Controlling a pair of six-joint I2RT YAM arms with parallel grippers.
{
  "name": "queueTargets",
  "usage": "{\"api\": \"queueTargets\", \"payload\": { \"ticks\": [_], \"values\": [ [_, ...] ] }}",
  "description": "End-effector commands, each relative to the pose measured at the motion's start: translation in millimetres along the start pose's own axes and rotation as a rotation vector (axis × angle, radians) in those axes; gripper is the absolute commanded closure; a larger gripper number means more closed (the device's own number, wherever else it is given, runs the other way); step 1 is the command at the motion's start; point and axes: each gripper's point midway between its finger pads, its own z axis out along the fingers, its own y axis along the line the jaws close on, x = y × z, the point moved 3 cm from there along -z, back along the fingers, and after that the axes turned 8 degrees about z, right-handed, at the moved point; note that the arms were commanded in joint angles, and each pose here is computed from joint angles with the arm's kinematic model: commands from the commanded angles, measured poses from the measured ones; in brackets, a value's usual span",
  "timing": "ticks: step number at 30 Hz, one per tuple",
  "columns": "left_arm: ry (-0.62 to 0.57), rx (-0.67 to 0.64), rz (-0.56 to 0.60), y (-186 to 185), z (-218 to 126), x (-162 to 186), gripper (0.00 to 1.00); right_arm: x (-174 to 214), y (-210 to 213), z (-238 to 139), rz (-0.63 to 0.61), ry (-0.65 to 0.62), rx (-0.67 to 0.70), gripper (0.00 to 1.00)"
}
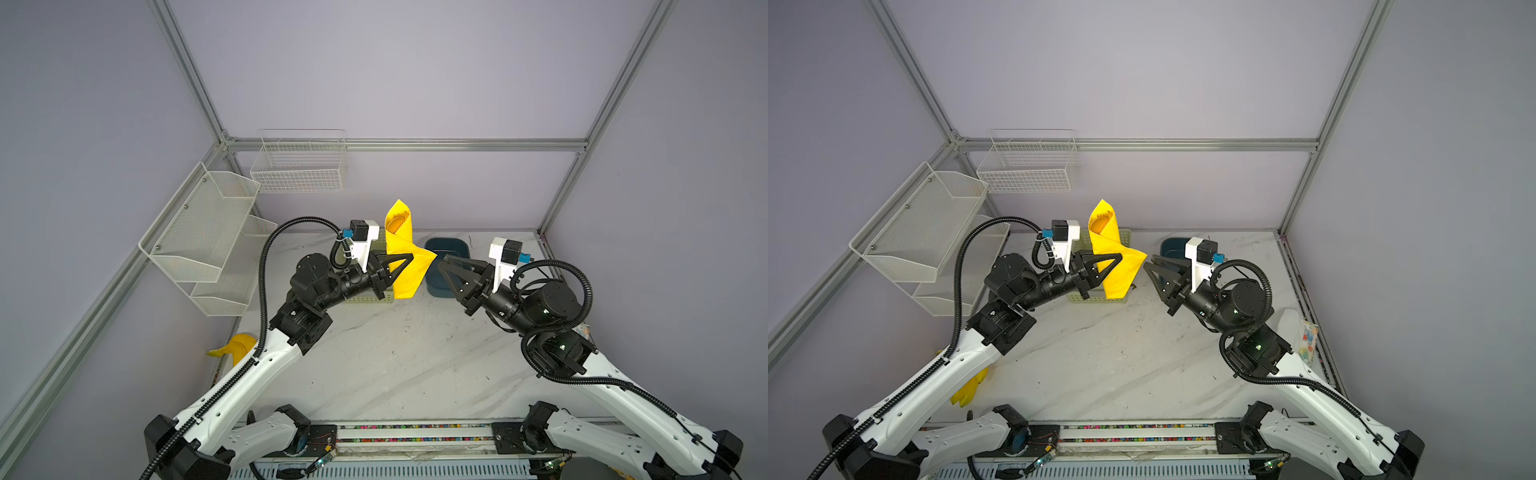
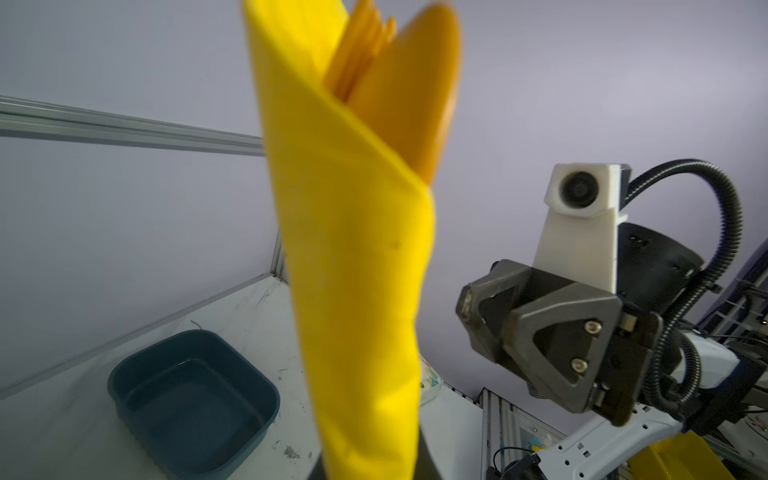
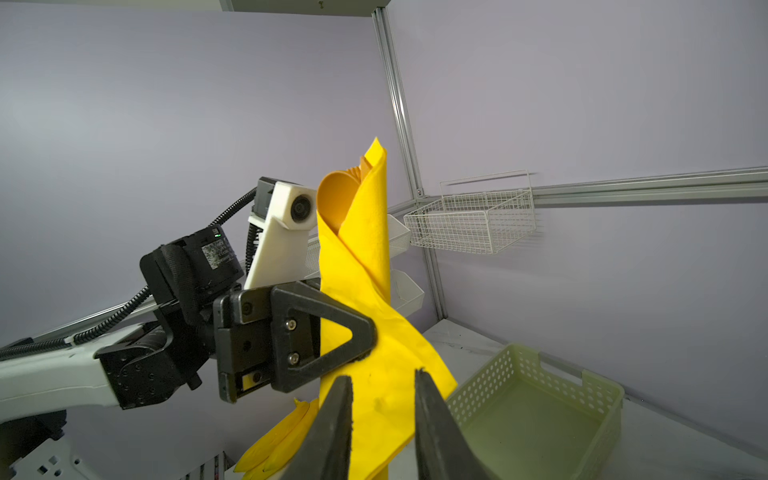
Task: Place the utensils on the paper napkin and roll it up
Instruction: 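Close the right gripper around the roll's middle below the left gripper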
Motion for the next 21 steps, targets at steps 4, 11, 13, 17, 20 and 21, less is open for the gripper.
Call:
{"api": "queueTargets", "payload": {
  "ticks": [4,11,13,17,20,21],
  "values": [
    [-0.092,-0.019,0.078,-6,-2,-45,0.97,10,12,17,-0.022,0.099,-0.113,0.68],
    [-0.094,0.028,0.065,-9,3,-44,0.97,17,7,31,0.003,0.117,-0.114,0.67],
    [-0.096,0.036,0.065,-10,3,-44,0.97,21,2,33,-0.001,0.133,-0.093,0.67],
    [-0.095,0.060,0.061,-13,4,-44,0.97,27,-4,34,-0.002,0.148,-0.062,0.66],
    [-0.099,0.085,0.057,-16,5,-45,0.97,32,-12,37,-0.003,0.168,-0.018,0.65],
    [-0.102,0.097,0.056,-18,5,-45,0.97,33,-14,38,-0.005,0.173,-0.006,0.66]
  ]
}}
